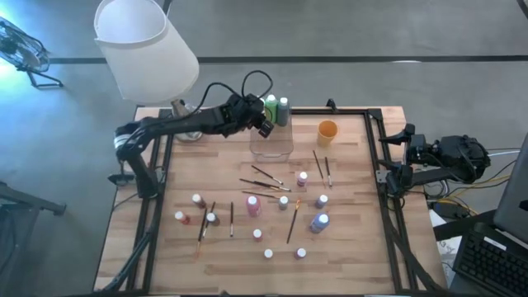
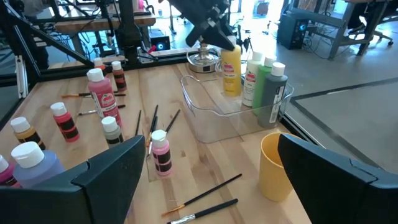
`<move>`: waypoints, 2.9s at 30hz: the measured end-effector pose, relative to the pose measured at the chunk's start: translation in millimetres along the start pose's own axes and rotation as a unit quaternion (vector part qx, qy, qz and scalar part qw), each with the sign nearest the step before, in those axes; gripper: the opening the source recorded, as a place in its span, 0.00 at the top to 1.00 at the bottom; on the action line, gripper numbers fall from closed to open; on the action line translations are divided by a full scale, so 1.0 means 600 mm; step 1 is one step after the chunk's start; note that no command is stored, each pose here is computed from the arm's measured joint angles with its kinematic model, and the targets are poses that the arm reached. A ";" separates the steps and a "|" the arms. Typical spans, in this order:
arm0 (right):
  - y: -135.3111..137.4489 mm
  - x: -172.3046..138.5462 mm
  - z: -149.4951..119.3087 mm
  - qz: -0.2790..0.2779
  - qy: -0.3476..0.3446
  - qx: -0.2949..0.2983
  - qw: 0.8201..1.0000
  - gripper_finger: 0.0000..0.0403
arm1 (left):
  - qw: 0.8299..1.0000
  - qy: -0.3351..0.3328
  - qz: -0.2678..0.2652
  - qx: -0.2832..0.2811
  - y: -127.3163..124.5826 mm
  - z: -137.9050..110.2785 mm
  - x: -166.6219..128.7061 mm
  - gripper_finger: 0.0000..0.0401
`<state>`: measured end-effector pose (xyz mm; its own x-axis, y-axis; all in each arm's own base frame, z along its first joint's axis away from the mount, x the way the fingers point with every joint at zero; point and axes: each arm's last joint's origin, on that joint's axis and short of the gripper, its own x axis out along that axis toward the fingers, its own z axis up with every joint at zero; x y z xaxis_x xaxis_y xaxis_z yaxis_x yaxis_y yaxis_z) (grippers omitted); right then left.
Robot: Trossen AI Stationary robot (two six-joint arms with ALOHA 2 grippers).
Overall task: Pick & Place Paint Supplies
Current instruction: Put the big yellow paint bottle into the bin, then put the big pink paint bottle into the bin
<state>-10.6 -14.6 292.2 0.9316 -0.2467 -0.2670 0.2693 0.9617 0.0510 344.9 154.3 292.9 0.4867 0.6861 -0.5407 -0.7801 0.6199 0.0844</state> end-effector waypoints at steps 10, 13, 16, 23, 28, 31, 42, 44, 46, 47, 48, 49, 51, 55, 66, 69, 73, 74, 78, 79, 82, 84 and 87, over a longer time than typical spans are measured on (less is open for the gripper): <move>0.000 0.000 0.000 0.000 0.000 0.000 1.000 0.10 | 1.000 0.015 -0.003 -0.007 0.003 -0.011 0.035 0.68; 0.000 0.000 0.000 0.000 0.000 0.000 1.000 0.10 | 1.000 0.016 -0.001 -0.008 0.004 -0.013 0.043 0.68; 0.000 0.000 0.000 0.000 0.000 0.000 1.000 0.10 | 1.000 0.018 0.002 -0.009 0.006 -0.015 0.050 0.68; 0.000 0.000 0.000 0.000 0.000 0.000 1.000 0.10 | 1.000 0.025 0.000 -0.014 0.010 -0.021 0.068 0.68; 0.000 0.000 0.000 0.000 0.000 0.000 1.000 0.10 | 1.000 0.022 0.001 -0.018 0.015 -0.020 0.074 0.68; 0.000 0.000 0.000 0.000 0.000 0.000 1.000 0.10 | 1.000 0.023 0.001 -0.021 0.020 -0.019 0.077 0.68; 0.000 0.000 0.000 0.000 0.000 0.000 1.000 0.10 | 0.999 0.022 0.001 -0.032 0.039 -0.014 0.085 0.68; 0.000 0.000 0.000 0.000 0.000 0.000 1.000 0.10 | 0.999 0.022 0.004 -0.035 0.043 -0.013 0.087 0.68; 0.000 0.000 0.000 0.000 0.000 0.000 1.000 0.10 | 0.999 0.022 0.006 -0.036 0.046 -0.013 0.088 0.68; 0.000 0.000 0.000 0.000 0.000 0.000 1.000 0.10 | 0.999 0.022 0.006 -0.036 0.047 -0.013 0.088 0.68; 0.000 0.000 0.000 0.000 0.000 0.000 1.000 0.10 | 0.999 0.023 0.005 -0.036 0.047 -0.013 0.088 0.68; 0.000 0.000 0.000 0.000 0.000 0.000 1.000 0.10 | 0.999 0.023 0.004 -0.037 0.047 -0.013 0.088 0.68; 0.000 0.000 0.000 0.000 0.000 0.000 1.000 0.10 | 0.999 0.024 0.002 -0.038 0.047 -0.013 0.088 0.68; 0.000 0.000 0.000 0.000 0.000 0.000 1.000 0.10 | 0.999 0.027 0.003 -0.046 0.048 -0.014 0.088 0.67; 0.000 0.000 0.000 0.000 0.000 0.000 1.000 0.10 | 0.998 0.039 0.004 -0.055 0.049 -0.017 0.087 0.59; 0.000 0.000 0.000 0.000 0.000 0.000 1.000 0.10 | 0.997 0.047 0.001 -0.064 0.050 -0.017 0.082 0.57; 0.000 0.000 0.000 0.000 0.000 0.000 1.000 0.10 | 0.996 0.056 -0.011 -0.065 0.053 -0.015 0.069 0.52; 0.000 0.000 0.000 0.000 0.000 0.000 1.000 0.10 | 0.996 0.054 -0.013 -0.066 0.054 -0.013 0.064 0.51; 0.000 0.000 0.000 0.000 0.000 0.000 1.000 0.10 | 0.996 0.036 -0.024 -0.075 0.059 0.003 0.042 0.47; 0.000 0.000 0.000 0.000 0.000 0.000 1.000 0.10 | 0.996 0.032 -0.026 -0.077 0.060 0.006 0.038 0.46; 0.000 0.000 0.000 0.000 0.000 0.000 1.000 0.10 | 0.996 0.018 -0.032 -0.081 0.064 0.017 0.021 0.46; 0.000 0.000 0.000 0.000 0.000 0.000 1.000 0.10 | 0.995 0.006 -0.042 -0.089 0.068 0.026 0.005 0.46; 0.000 0.000 0.000 0.000 0.000 0.000 1.000 0.10 | 0.992 -0.012 -0.073 -0.100 0.074 0.040 -0.023 0.46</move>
<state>-10.6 -14.6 292.1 0.9315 -0.2472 -0.2670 0.2698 0.9616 0.0510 313.3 181.6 324.2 0.6078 0.6043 -0.5152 -0.7616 0.6273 -0.1627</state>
